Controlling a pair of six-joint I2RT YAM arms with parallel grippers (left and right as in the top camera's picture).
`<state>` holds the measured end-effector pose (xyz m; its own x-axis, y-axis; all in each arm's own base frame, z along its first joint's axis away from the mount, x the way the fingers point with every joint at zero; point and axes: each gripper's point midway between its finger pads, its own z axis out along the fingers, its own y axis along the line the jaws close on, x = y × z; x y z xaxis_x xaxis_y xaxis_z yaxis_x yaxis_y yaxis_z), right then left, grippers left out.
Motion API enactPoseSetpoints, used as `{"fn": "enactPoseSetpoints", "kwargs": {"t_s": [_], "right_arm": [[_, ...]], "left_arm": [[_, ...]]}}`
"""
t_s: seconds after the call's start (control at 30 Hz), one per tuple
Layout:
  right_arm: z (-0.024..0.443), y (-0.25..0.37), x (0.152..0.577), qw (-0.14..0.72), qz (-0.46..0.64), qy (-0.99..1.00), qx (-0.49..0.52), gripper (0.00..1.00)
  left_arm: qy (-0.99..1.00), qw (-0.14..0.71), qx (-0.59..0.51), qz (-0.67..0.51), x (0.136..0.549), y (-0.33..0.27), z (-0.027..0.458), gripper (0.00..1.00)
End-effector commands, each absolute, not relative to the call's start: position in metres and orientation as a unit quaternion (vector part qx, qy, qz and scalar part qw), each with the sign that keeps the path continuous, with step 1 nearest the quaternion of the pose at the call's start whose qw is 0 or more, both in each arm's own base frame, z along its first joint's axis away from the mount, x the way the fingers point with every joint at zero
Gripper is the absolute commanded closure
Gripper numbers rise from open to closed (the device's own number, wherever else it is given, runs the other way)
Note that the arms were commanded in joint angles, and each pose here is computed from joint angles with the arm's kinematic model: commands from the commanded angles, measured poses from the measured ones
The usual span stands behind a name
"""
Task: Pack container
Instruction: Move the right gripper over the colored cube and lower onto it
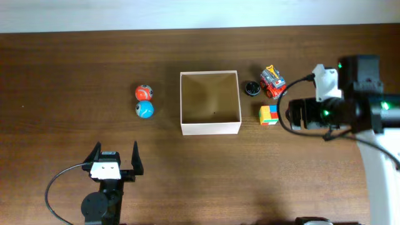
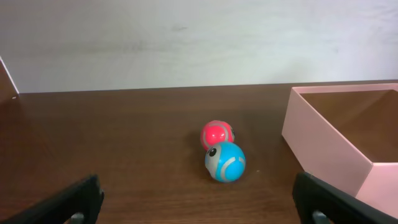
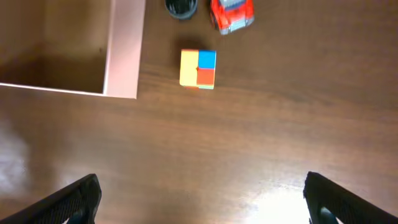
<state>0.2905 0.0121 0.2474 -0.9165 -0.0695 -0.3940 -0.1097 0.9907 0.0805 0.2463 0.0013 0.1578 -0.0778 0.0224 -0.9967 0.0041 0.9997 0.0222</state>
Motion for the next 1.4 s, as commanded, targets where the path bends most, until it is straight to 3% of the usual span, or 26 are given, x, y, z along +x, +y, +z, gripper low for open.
{"fn": "enactPoseSetpoints", "kwargs": {"t_s": [0.0,0.33,0.77,1.03,1.37], "right_arm": [[0.231,0.012,0.301,0.164,0.055,0.985,-0.022,0.01],[0.196,-0.001,0.356,0.172,0.018,0.984,-0.048,0.01],[0.077,0.007,0.366,0.003,0.031,0.999,-0.016,0.01],[0.072,0.038,0.375,0.016,0.031,0.998,-0.051,0.01],[0.072,0.029,0.383,0.034,-0.029,0.999,-0.006,0.01]], "left_arm": [[0.734,0.679,0.011,0.015,0.246,0.003,0.157,0.01],[0.734,0.679,0.011,0.015,0.246,0.003,0.157,0.01],[0.734,0.679,0.011,0.015,0.246,0.003,0.157,0.01],[0.734,0.679,0.011,0.015,0.246,0.003,0.157,0.01],[0.734,0.679,0.011,0.015,0.246,0.003,0.157,0.01]]}}
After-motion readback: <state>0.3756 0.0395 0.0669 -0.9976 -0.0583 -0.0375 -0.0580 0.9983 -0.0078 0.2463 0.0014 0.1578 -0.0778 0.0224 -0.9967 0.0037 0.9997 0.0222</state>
